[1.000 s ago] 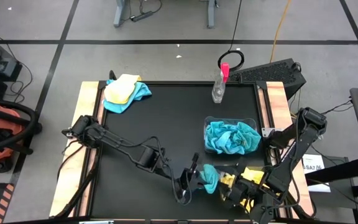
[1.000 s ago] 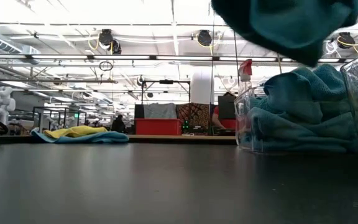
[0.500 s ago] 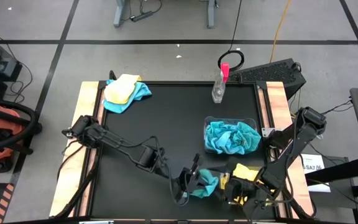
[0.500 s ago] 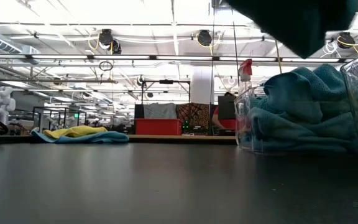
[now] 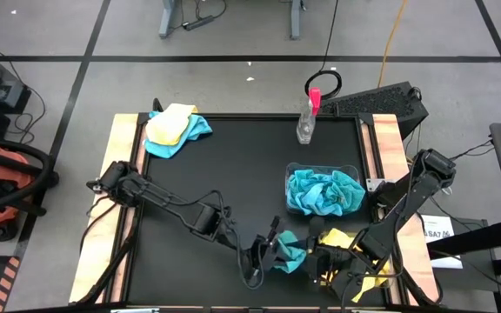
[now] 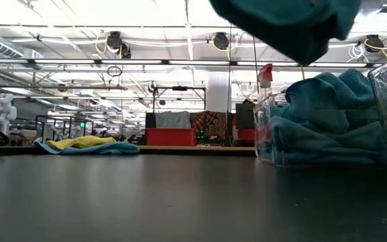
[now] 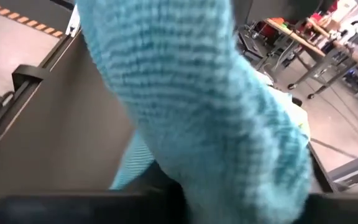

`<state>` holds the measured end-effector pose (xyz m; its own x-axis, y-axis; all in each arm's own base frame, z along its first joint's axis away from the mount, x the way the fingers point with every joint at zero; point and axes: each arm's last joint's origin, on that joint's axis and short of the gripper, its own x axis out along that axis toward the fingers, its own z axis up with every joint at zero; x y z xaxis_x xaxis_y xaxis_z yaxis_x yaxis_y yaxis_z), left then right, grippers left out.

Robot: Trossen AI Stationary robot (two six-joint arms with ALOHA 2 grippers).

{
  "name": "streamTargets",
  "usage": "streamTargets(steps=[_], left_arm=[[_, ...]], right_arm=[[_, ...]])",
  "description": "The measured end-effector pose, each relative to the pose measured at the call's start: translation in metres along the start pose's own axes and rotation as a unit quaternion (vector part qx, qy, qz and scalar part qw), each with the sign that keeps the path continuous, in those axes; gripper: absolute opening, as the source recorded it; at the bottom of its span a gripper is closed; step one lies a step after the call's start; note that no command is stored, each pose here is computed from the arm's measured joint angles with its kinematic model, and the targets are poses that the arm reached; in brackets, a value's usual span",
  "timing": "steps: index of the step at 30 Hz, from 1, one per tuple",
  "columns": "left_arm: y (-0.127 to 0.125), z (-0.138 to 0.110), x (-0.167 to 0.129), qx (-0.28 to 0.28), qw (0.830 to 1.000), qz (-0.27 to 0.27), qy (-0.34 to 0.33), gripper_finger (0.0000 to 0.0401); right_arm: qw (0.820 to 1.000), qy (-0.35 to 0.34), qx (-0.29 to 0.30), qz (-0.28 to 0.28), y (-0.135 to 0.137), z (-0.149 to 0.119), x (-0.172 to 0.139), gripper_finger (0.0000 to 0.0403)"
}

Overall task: Sort microfiber towel by color & place in baskets
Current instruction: Put the blue towel into the top transparent bin

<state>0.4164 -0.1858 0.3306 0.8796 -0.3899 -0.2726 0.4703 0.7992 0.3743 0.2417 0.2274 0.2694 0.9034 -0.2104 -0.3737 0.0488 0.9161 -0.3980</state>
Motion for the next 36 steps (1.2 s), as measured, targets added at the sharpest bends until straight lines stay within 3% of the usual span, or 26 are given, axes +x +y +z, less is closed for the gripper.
streamTargets(steps=[3, 8, 12, 16, 22, 30, 36], left_arm=[[-0.002, -0.003, 0.000, -0.008, 1.000, -0.007, 0.016, 0.0005], [-0.004, -0.015, -0.001, -0.044, 0.994, 0.033, 0.095, 0.0037], [-0.004, -0.024, -0.004, -0.051, 0.978, 0.112, 0.166, 0.0100], [-0.002, -0.027, -0.005, -0.068, 0.966, 0.170, 0.181, 0.0182], [0.000, -0.025, -0.005, -0.098, 0.962, 0.190, 0.168, 0.0276], [-0.006, -0.024, -0.005, -0.121, 0.961, 0.187, 0.163, 0.0292], [-0.015, -0.021, -0.005, -0.121, 0.963, 0.175, 0.166, 0.0292]], right_arm=[[1.000, 0.002, -0.020, -0.001, 0.000, -0.001, 0.000, 0.0019], [0.997, 0.027, -0.044, -0.054, -0.005, -0.010, -0.001, 0.0012], [0.994, 0.058, -0.039, -0.089, -0.019, -0.018, -0.006, 0.0004], [0.989, 0.088, -0.011, -0.120, -0.041, -0.025, -0.013, 0.0004], [0.975, 0.140, 0.033, -0.172, -0.080, -0.037, -0.027, 0.0002], [0.948, 0.221, 0.060, -0.222, -0.124, -0.050, -0.042, 0.0001], [0.926, 0.297, 0.074, -0.222, -0.140, -0.058, -0.035, 0.0001]])
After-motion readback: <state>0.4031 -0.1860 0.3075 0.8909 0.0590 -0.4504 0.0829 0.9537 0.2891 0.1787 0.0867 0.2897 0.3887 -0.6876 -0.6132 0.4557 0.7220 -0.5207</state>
